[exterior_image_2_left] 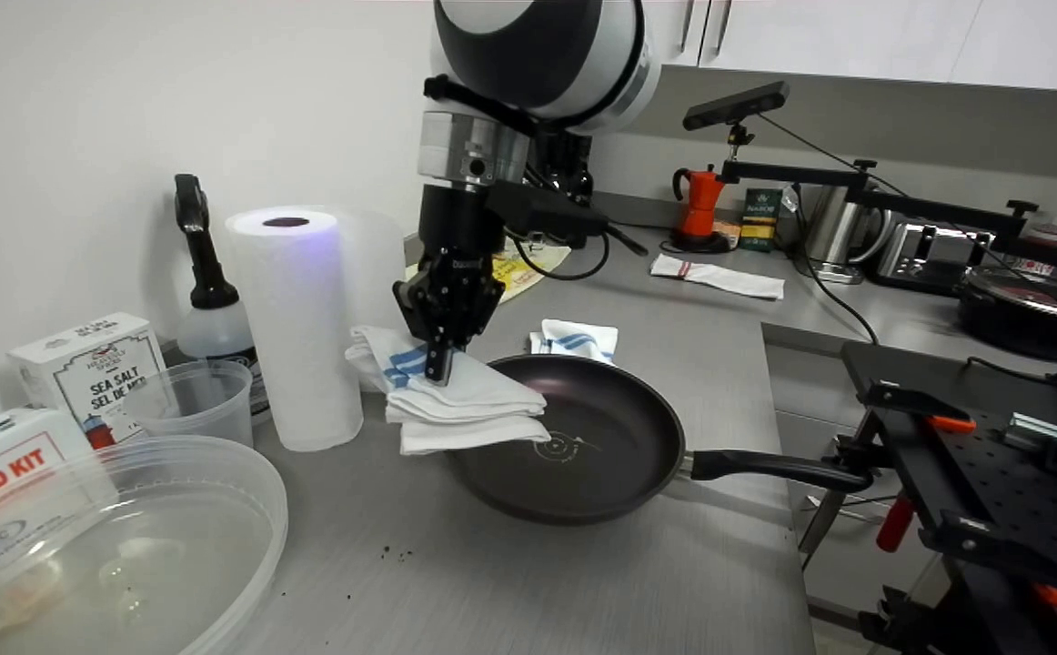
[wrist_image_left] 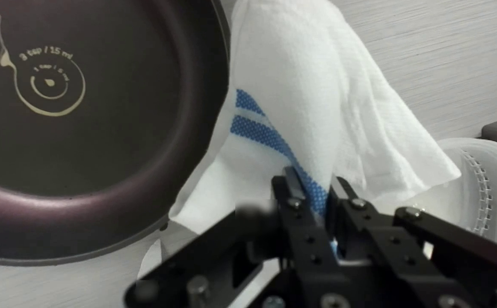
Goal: Pick up the cloth and wipe the pan
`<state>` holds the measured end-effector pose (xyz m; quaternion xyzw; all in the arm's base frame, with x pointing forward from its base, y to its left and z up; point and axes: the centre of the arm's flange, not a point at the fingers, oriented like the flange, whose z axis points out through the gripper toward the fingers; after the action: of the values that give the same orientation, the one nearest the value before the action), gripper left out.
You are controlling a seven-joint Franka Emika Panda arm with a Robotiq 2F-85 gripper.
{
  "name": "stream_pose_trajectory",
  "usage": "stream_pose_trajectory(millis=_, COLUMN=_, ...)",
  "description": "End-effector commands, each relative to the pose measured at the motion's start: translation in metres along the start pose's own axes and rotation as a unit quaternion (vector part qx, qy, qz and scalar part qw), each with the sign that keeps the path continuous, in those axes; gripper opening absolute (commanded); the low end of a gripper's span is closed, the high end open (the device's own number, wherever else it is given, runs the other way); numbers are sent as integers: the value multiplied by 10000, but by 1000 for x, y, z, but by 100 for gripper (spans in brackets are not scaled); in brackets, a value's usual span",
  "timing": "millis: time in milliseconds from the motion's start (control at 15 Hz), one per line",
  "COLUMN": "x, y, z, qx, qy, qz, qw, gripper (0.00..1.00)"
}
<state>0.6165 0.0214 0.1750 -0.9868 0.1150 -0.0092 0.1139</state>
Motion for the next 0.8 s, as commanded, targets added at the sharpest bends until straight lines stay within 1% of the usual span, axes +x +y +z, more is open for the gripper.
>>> stream_pose_trajectory(millis=0, x=-9, y=-4, z=-22, qx=-111, qy=33, qz=-24, qw=9999, gripper=4)
stream_pose_trajectory(millis=200, x=-15, y=3, z=-20, qx=-134, qy=48, qz=75, qw=9999, gripper=4)
stream_pose_trajectory(millis=400, x=-23, y=18, z=-6, qx=-139, qy=-63, qz=223, qw=9996, gripper=4)
stream_pose_trajectory(millis=667, x=-36, y=36, z=34, qx=-377, qy=52, qz=637, qw=9972, gripper=4)
stream_pose_trajectory(millis=733, x=-38, y=39, z=45, qx=-360, qy=87, qz=765, qw=9964, gripper=4)
